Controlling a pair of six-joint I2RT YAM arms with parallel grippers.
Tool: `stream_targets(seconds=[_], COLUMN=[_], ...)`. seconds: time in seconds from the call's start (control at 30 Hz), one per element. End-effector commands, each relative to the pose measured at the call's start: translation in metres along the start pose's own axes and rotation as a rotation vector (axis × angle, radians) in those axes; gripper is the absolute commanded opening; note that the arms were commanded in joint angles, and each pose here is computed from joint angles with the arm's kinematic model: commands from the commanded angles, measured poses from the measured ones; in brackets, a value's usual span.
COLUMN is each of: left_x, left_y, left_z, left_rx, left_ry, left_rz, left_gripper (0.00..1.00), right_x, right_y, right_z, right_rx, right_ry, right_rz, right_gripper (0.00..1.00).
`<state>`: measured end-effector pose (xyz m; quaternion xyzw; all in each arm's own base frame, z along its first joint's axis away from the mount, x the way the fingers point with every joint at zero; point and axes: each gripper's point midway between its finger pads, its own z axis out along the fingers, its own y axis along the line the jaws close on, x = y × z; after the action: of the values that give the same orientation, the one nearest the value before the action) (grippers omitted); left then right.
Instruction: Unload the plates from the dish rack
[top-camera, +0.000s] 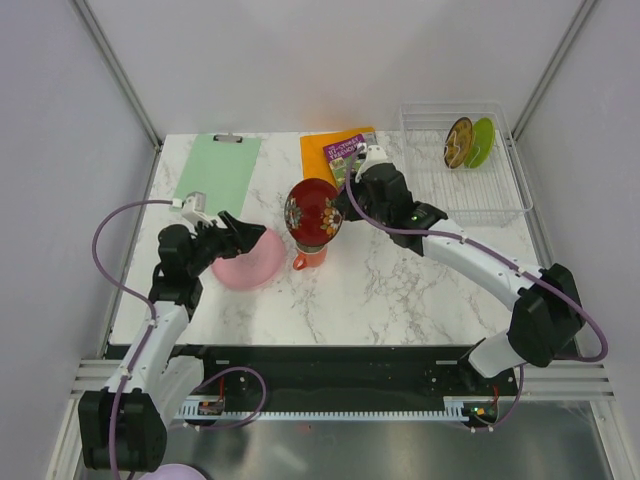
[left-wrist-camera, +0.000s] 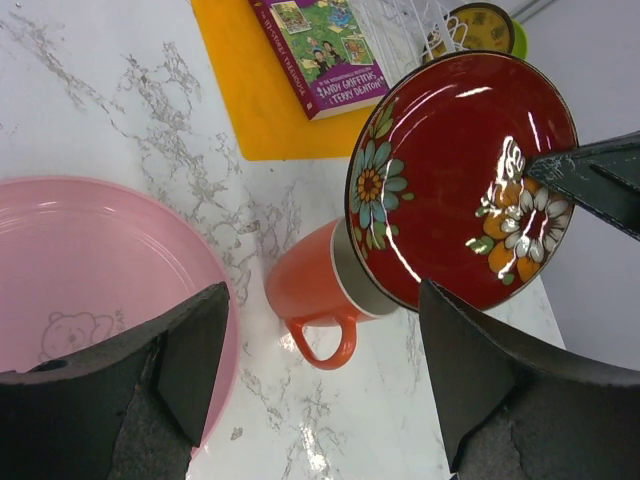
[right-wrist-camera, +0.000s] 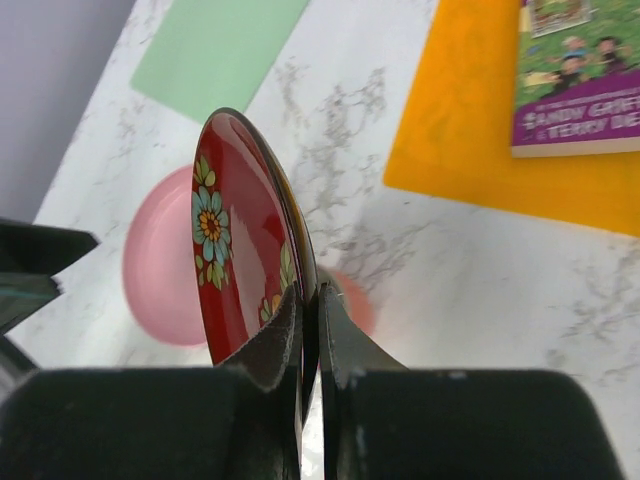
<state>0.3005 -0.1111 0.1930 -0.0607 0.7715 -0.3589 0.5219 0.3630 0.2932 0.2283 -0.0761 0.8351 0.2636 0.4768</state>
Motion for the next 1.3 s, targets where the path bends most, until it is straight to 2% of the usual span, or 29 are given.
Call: stream_targets(seconds=[0.0, 0.27, 0.37, 0.4, 0.43, 0.5, 0.53, 0.57, 0.8, 0.9, 0.93, 0.97, 1.03, 1.27], left_x=[-0.005, 0.003, 0.003, 0.003, 0.002, 0.002, 0.001, 0.003, -0.005, -0.017, -0.021, -0.027, -0.032, -0.045], left_y=[-0.013, -0.011, -0.015, -0.016, -0.017, -0.016, -0.014, -0.010, -0.005, -0.004, -0.004, -0.004, -0.002, 0.025], left_z=[0.000, 0.005, 0.006, 0.006, 0.006, 0.006, 0.006, 0.005, -0.002, -0.011, -0.013, -0.016, -0.019, -0.030], left_rx=[0.065, 0.074, 0.088, 0.091, 0.093, 0.087, 0.078, 0.058, 0.003, -0.044, -0.056, -0.073, -0.114, -0.290], left_ry=[-0.036, -0.026, -0.031, -0.033, -0.037, -0.038, -0.039, -0.035, -0.085, -0.129, -0.141, -0.160, -0.158, -0.205], left_rz=[0.001, -0.008, -0.001, 0.002, 0.006, 0.011, 0.011, 0.010, 0.029, 0.040, 0.041, 0.052, 0.052, 0.054], left_gripper=[0.83, 0.82, 0.76, 0.68, 0.48, 0.29, 0.08, 0.02, 0.02, 0.02, 0.02, 0.02, 0.02, 0.02], right_x=[-0.036, -0.014, -0.004, -0.001, 0.003, 0.005, 0.009, 0.010, 0.018, 0.016, 0.016, 0.015, 0.010, -0.006], right_y=[0.071, 0.117, 0.128, 0.130, 0.129, 0.127, 0.125, 0.126, 0.128, 0.123, 0.117, 0.113, 0.097, 0.029], right_z=[-0.011, -0.007, -0.005, -0.005, -0.004, -0.004, -0.003, -0.003, 0.002, 0.003, 0.005, 0.005, 0.004, -0.013], right_rx=[-0.239, -0.378, -0.425, -0.434, -0.436, -0.435, -0.431, -0.434, -0.446, -0.420, -0.388, -0.372, -0.317, -0.113], right_ry=[-0.138, -0.094, -0.068, -0.060, -0.058, -0.058, -0.051, -0.050, -0.019, -0.020, -0.023, -0.027, -0.044, -0.107], right_rz=[0.105, 0.167, 0.197, 0.215, 0.222, 0.230, 0.233, 0.231, 0.227, 0.199, 0.197, 0.192, 0.179, 0.124], right_gripper=[0.00, 0.00, 0.00, 0.00, 0.00, 0.00, 0.00, 0.00, 0.03, 0.31, 0.50, 0.59, 0.66, 0.72])
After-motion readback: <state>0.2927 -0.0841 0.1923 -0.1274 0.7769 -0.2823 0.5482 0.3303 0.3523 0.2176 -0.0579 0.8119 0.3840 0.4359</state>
